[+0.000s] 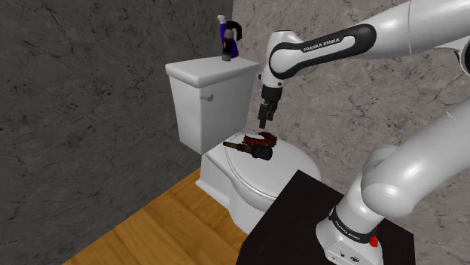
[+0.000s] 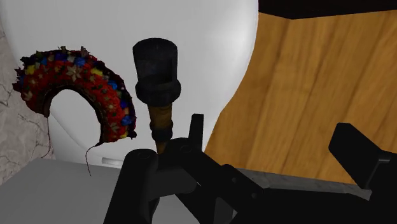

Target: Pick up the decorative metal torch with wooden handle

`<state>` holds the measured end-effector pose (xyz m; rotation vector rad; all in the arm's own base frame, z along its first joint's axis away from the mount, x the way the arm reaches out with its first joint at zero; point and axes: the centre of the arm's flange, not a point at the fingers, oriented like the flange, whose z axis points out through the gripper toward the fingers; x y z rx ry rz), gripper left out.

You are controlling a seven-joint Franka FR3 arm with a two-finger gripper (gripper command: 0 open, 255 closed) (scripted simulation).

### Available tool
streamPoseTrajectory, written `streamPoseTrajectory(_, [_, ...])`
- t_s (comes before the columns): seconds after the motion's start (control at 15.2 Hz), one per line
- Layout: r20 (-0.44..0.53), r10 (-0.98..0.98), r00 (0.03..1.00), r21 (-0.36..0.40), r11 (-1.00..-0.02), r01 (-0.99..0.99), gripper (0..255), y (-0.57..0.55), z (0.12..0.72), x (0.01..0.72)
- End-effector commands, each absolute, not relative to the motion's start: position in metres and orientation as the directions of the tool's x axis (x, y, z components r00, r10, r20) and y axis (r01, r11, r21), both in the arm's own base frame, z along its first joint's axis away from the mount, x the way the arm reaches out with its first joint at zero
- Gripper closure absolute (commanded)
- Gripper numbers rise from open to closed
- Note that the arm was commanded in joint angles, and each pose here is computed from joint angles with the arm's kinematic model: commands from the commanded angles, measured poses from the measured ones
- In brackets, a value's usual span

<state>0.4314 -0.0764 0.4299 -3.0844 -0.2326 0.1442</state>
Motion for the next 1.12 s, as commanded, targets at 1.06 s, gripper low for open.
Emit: streamPoseTrajectory(1.06, [-0.201,0.215,0.956,-0.049,-0.977,0.209,0,-0.158,0.231,0.553])
